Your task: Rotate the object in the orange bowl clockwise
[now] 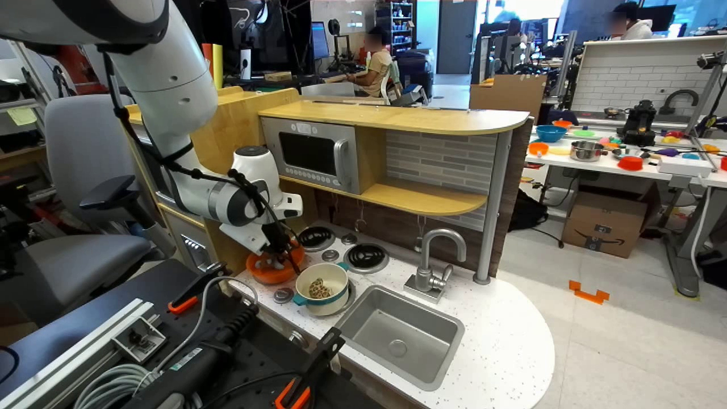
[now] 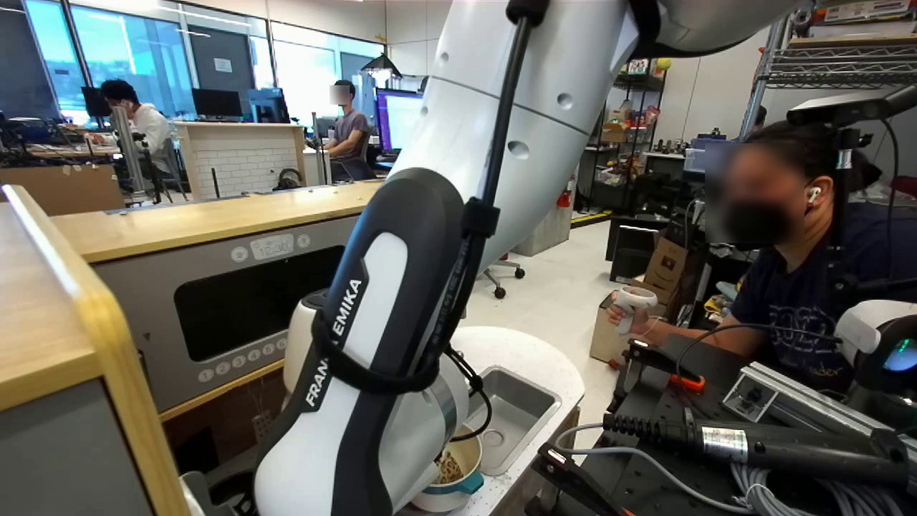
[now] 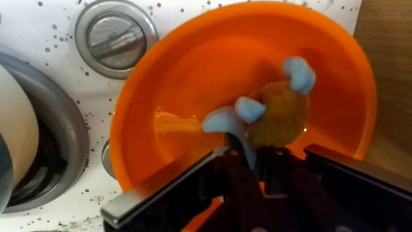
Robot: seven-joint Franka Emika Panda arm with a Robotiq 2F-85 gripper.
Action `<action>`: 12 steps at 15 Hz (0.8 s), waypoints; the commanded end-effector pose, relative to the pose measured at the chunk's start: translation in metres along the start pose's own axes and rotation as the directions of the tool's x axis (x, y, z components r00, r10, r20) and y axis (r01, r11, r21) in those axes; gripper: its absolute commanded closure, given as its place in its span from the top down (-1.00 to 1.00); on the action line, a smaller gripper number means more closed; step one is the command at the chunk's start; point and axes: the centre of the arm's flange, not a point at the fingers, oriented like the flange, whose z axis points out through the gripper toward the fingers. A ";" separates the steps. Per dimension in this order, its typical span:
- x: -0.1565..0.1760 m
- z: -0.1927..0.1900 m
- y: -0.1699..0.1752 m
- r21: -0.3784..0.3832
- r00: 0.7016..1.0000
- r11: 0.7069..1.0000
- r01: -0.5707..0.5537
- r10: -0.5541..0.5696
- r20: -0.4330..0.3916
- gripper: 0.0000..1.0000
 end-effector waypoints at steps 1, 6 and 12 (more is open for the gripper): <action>0.007 -0.015 -0.004 -0.023 0.989 0.989 0.149 -0.149 -0.006 -0.95; 0.002 -0.027 -0.010 -0.046 0.912 0.911 0.410 -0.410 0.012 -0.94; -0.010 -0.028 -0.010 -0.043 0.738 0.737 0.675 -0.673 0.048 -0.94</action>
